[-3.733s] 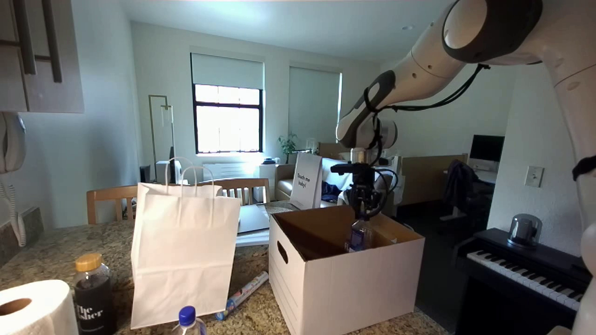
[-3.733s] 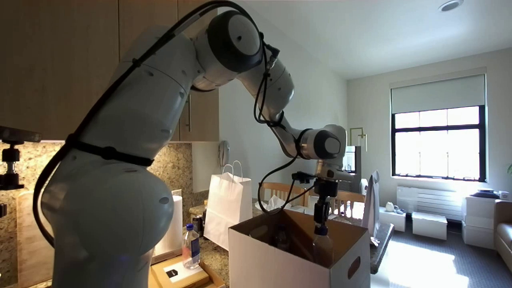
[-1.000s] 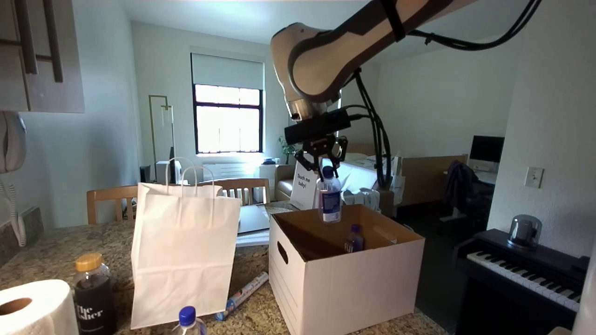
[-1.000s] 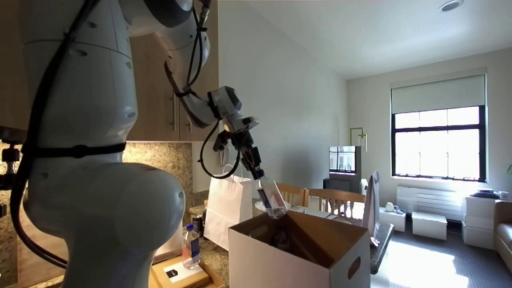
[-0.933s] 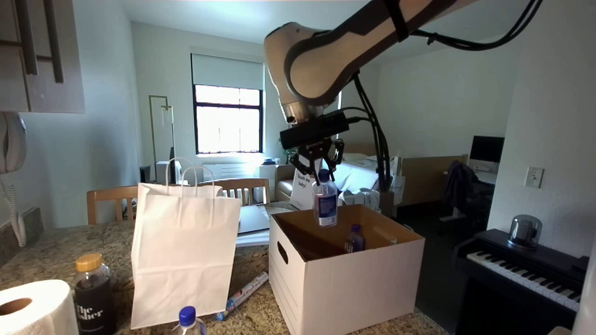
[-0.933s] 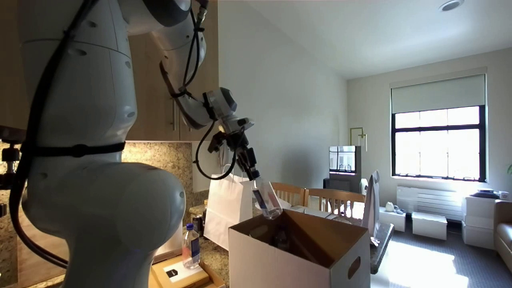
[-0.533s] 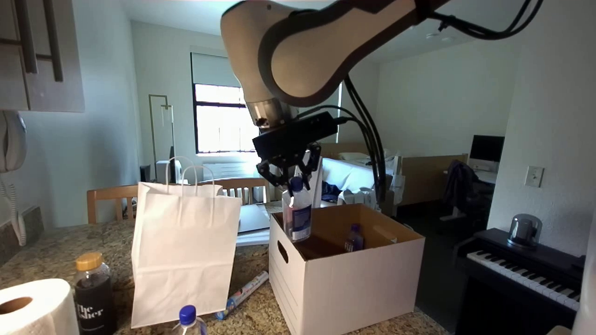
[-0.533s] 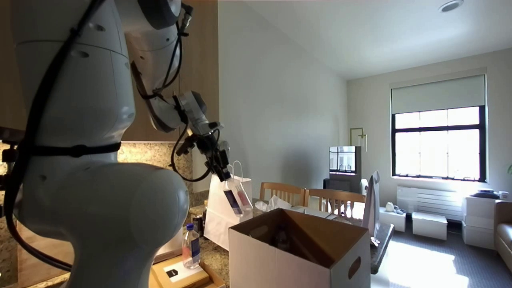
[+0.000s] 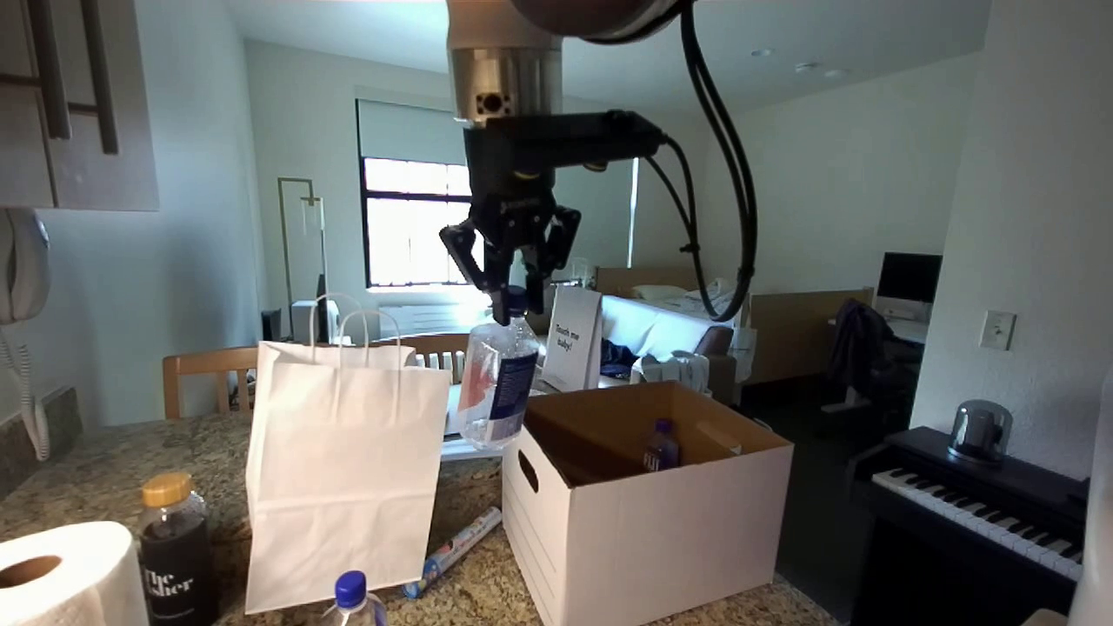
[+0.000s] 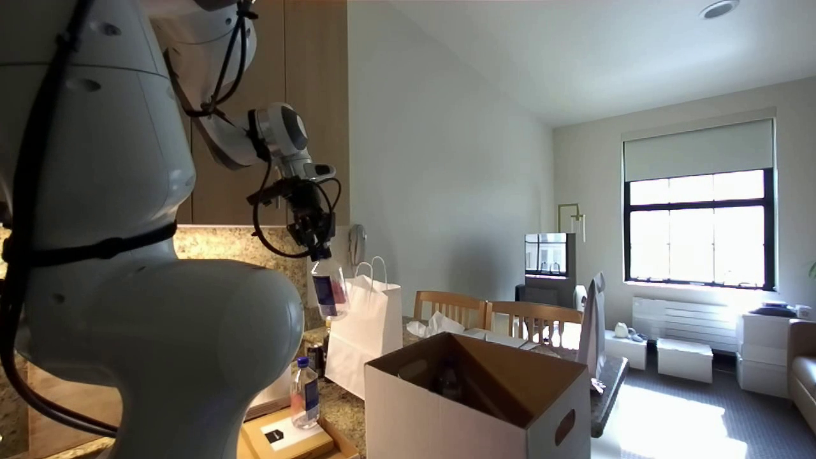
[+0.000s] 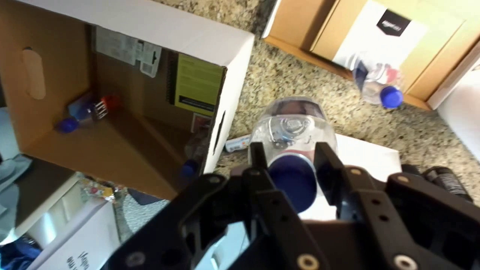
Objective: Pick up the bottle from the box and put them on the counter
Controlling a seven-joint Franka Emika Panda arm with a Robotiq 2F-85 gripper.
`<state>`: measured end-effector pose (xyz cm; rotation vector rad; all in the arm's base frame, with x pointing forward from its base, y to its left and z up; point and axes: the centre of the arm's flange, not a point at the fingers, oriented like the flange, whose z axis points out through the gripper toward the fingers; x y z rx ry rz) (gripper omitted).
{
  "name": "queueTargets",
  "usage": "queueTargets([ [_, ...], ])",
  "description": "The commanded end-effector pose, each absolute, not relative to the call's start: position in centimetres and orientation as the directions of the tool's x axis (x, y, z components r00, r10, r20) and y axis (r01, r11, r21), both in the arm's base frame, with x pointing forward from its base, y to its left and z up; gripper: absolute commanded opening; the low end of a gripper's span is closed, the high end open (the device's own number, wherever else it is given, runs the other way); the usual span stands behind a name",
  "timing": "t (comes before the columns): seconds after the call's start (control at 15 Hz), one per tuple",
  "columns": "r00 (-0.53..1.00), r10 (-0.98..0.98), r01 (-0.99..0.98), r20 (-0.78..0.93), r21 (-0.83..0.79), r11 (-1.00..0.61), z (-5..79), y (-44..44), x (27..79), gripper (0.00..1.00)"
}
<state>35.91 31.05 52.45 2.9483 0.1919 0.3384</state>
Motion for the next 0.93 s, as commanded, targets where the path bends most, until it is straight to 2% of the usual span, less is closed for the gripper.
queueTargets([
  [0.0, 0.984, 0.172, 0.168, 0.054, 0.073, -0.983, 51.8, 28.3, 37.8, 0.15],
  [0.2, 0.983, 0.154, 0.154, -0.097, 0.0, -0.988, 48.7, 27.6, 38.5, 0.15],
  [0.4, 0.974, 0.048, 0.044, -0.219, -0.024, -0.999, 43.7, 28.9, 39.6, 0.15],
  [0.73, 0.967, -0.076, -0.088, -0.242, -0.036, -0.995, 34.4, 28.9, 41.8, 0.15],
  [0.87, 0.962, -0.122, -0.147, -0.245, -0.087, -0.985, 31.6, 28.8, 42.2, 0.15],
])
